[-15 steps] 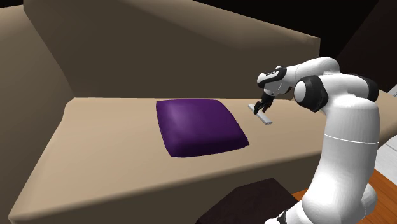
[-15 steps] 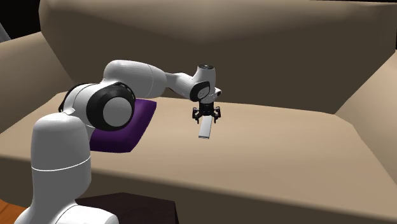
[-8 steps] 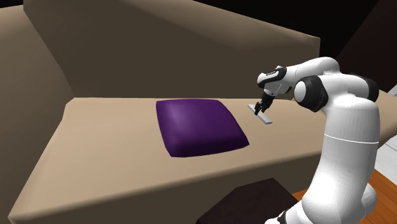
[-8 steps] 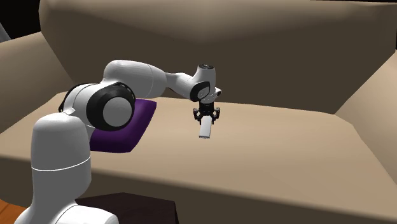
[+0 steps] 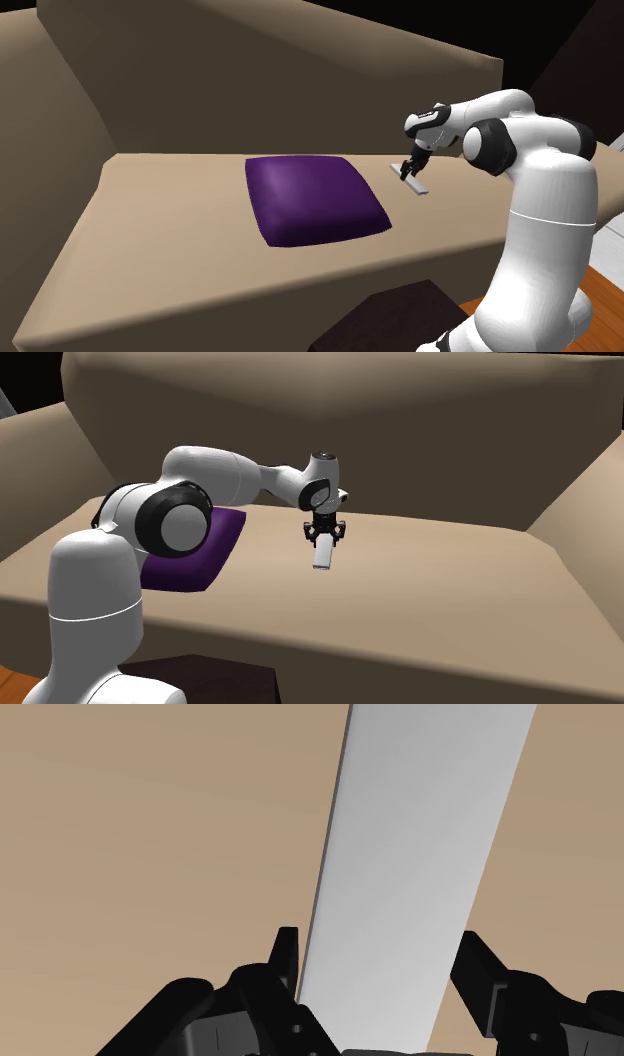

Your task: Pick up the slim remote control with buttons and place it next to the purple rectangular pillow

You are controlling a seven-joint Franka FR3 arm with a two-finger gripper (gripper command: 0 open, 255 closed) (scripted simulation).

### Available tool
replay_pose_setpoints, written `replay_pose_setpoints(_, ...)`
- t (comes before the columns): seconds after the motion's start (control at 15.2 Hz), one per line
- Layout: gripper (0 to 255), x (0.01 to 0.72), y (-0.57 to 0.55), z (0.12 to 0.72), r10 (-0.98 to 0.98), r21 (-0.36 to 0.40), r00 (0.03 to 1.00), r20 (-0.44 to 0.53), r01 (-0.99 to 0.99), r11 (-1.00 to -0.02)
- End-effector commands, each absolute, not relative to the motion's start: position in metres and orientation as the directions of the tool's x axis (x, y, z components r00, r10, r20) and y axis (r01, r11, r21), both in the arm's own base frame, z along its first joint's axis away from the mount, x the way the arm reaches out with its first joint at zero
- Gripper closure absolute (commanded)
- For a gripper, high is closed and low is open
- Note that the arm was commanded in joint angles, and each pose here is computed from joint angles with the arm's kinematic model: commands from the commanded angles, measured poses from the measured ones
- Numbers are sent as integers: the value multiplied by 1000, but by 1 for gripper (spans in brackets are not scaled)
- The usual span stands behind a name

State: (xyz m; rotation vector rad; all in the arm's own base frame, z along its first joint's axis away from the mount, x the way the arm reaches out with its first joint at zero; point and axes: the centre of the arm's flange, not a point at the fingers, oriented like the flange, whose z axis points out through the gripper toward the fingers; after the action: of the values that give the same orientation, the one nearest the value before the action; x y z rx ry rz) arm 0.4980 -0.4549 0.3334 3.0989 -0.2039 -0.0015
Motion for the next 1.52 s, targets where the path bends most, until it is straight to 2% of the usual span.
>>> replay_pose_setpoints(0.0, 255, 498, -455, 341, -131, 36, 991, 1, -131, -991)
replay_pose_setpoints(1.45, 255, 498, -455, 457, -131, 36, 991, 1, -131, -991)
